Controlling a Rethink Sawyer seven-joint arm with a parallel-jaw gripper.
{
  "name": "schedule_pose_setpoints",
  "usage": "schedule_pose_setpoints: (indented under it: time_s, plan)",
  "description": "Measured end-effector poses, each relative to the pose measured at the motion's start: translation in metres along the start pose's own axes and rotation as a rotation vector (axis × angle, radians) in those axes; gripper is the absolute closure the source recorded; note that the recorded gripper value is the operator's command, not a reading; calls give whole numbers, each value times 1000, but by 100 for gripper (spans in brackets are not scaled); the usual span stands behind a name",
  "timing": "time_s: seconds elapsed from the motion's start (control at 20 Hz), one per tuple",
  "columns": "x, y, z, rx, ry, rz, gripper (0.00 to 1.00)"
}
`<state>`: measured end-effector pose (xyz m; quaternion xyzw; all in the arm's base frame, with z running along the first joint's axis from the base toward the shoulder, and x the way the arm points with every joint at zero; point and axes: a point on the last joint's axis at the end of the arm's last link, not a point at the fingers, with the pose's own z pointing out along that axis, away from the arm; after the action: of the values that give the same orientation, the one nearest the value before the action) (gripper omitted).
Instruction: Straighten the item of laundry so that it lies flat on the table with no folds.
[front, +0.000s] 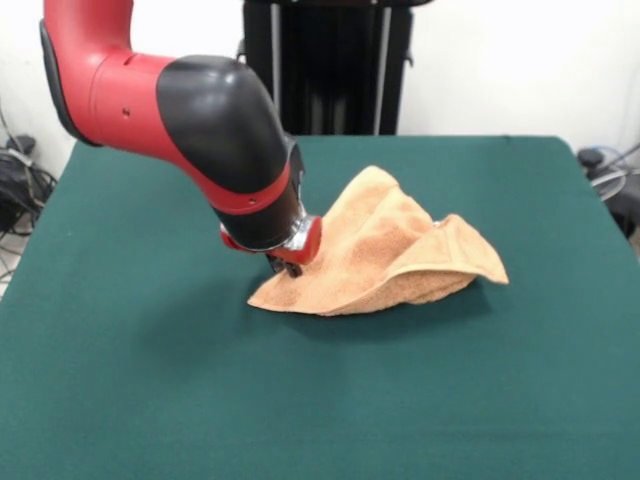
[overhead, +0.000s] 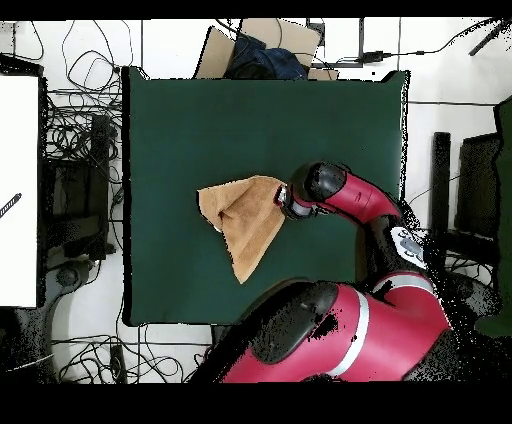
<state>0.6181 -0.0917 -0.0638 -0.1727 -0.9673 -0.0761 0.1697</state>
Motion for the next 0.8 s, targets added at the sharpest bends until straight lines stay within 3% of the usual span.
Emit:
schedule_pose_setpoints:
  time_s: [0.35,0.4,0.8]
  plan:
    - [0,2,0,13,-3,-23,100]
    - [0,2,0,14,-3,-25,0]
    - [0,7,0,25,-9,-47,0]
